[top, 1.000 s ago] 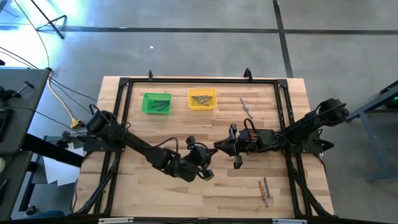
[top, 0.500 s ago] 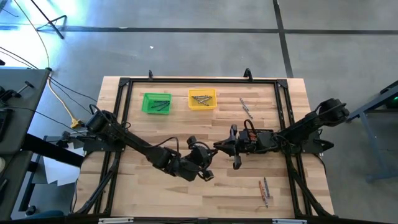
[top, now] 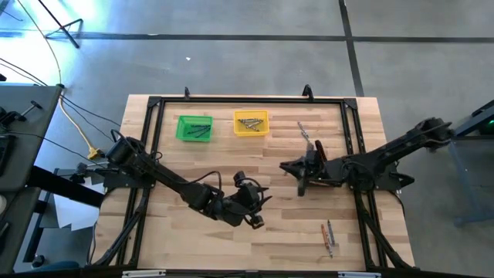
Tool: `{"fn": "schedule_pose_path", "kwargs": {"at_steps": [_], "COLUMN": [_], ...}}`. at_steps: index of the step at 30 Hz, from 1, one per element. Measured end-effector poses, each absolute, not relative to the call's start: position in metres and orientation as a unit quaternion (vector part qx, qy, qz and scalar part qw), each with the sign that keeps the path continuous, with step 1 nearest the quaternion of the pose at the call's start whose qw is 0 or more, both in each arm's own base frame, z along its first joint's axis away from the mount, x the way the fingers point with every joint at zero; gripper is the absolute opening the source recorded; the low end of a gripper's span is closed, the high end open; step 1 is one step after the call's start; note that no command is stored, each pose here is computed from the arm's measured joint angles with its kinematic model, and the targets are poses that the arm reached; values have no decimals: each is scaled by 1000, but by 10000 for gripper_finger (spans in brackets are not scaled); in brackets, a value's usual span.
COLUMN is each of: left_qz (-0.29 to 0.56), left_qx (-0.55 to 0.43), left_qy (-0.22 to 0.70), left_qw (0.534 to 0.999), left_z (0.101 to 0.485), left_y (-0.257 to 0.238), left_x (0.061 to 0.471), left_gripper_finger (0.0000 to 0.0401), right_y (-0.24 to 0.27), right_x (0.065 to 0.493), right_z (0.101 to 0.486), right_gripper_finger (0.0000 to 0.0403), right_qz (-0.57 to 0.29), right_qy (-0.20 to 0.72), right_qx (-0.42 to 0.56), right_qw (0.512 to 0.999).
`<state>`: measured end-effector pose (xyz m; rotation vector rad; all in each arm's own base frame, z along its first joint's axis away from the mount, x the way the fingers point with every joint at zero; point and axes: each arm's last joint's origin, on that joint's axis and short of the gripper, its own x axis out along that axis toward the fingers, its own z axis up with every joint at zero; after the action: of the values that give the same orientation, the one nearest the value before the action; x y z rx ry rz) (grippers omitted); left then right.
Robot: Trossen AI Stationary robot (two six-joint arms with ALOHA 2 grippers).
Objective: Sort crayons
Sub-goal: Put the orange crayon into the black bin
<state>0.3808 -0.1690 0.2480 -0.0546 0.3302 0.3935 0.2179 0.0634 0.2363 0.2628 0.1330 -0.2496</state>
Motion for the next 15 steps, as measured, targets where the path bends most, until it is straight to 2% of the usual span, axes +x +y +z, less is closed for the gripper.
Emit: {"fn": "schedule_pose_path", "kwargs": {"at_steps": [9,15], "left_qz": [191,191], "left_qx": [-29,-30], "left_qy": [166,166], "left_qw": [967,967], "left_z": [248,248], "left_y": [-171,-171], "left_x": [379,379], "left_gripper_finger": [116,116], "right_y": [43,38], "right_x": [161,145], "right_z": [211,197], "right_gripper_finger": [1,1], "right_qz": [-223,-268], "right_qy": [275,354], "right_qx": [197,199], "right_qw": [914,874]}}
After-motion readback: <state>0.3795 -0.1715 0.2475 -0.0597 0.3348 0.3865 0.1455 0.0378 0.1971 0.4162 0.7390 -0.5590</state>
